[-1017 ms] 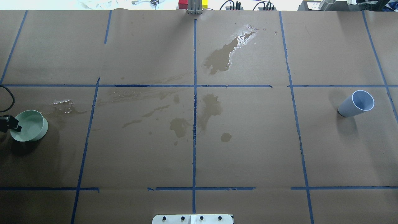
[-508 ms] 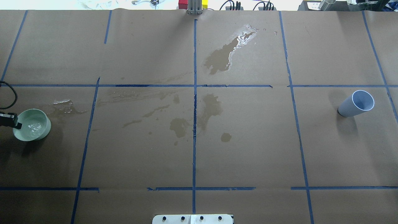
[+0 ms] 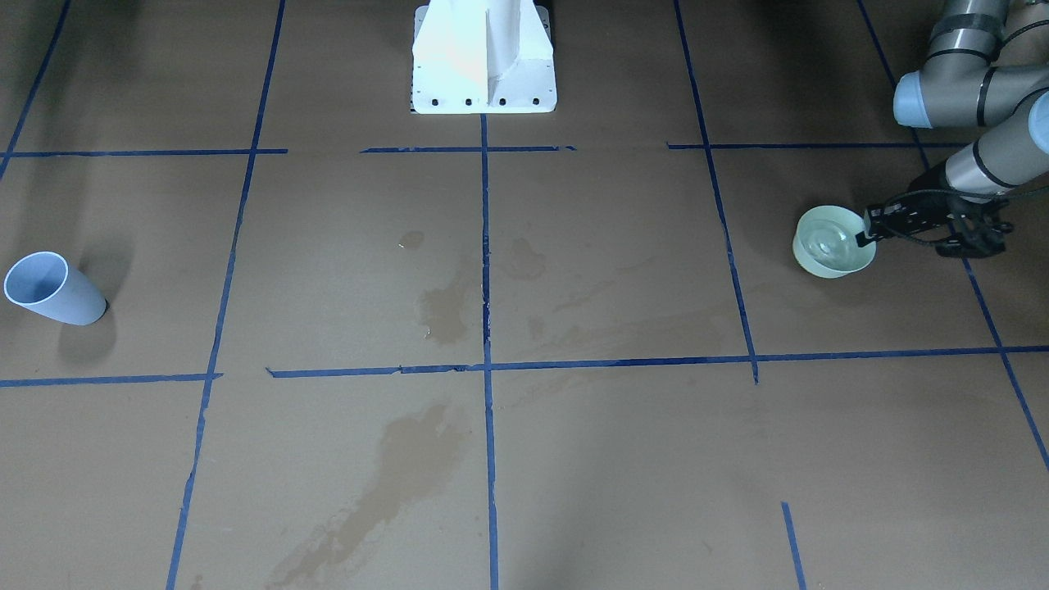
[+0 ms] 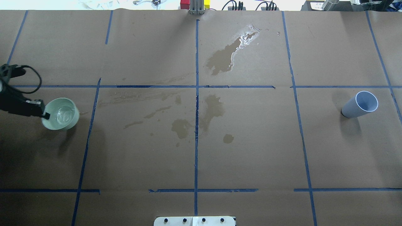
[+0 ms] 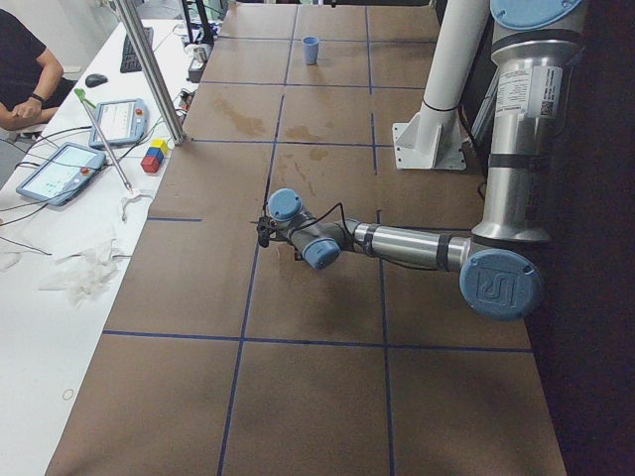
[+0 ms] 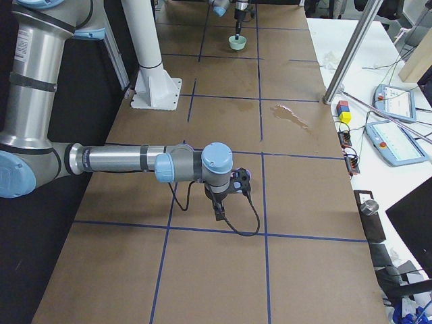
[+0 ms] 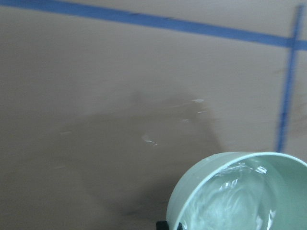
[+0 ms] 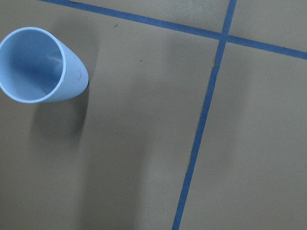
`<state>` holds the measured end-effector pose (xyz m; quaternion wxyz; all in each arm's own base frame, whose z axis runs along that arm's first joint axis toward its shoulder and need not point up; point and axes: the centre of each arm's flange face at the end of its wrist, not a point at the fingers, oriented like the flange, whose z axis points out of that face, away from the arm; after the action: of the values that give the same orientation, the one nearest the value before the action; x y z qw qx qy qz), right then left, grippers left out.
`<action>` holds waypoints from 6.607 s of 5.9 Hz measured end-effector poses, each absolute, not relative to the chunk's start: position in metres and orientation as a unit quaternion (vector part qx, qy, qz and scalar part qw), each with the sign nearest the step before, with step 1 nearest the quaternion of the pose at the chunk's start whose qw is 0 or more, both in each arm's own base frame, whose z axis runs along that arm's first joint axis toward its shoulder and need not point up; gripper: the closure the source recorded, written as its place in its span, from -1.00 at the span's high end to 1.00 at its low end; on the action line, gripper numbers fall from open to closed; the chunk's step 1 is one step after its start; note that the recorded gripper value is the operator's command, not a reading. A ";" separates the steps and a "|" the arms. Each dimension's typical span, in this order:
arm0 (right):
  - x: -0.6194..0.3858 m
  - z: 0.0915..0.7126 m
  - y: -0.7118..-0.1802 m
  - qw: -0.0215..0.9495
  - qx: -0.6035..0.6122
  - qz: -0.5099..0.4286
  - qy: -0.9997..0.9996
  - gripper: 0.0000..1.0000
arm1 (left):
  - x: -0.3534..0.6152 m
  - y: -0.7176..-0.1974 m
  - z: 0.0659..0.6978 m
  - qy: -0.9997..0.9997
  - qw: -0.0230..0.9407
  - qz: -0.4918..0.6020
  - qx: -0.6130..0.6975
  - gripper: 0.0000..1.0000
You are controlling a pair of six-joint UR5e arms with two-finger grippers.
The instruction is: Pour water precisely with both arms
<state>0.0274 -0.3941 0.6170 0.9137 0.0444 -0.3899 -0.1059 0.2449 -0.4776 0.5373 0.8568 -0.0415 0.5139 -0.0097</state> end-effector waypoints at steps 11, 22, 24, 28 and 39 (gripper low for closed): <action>0.026 0.612 -0.395 0.909 0.048 -0.109 -0.400 1.00 | 0.562 -0.456 0.234 0.501 0.865 -0.022 -0.027 -1.00; -0.009 0.580 -0.387 0.885 0.135 -0.120 -0.430 1.00 | 0.463 -0.457 0.242 0.525 0.849 -0.051 0.013 1.00; -0.049 0.568 -0.375 0.877 0.160 -0.104 -0.441 0.98 | 0.396 -0.456 0.268 0.523 0.848 -0.077 0.029 0.99; -0.164 0.573 -0.323 0.885 0.258 0.012 -0.388 0.98 | 0.294 -0.455 0.351 0.478 0.870 -0.110 0.052 1.00; -0.238 0.664 -0.254 0.770 0.520 0.192 -0.317 0.98 | 0.199 -0.442 0.412 0.428 0.895 -0.074 0.101 1.00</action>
<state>-0.2382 -0.2540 0.6642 0.7697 0.5200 -0.3166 0.1921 0.1986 -0.4423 0.4118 0.8952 0.1011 0.4278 -0.0735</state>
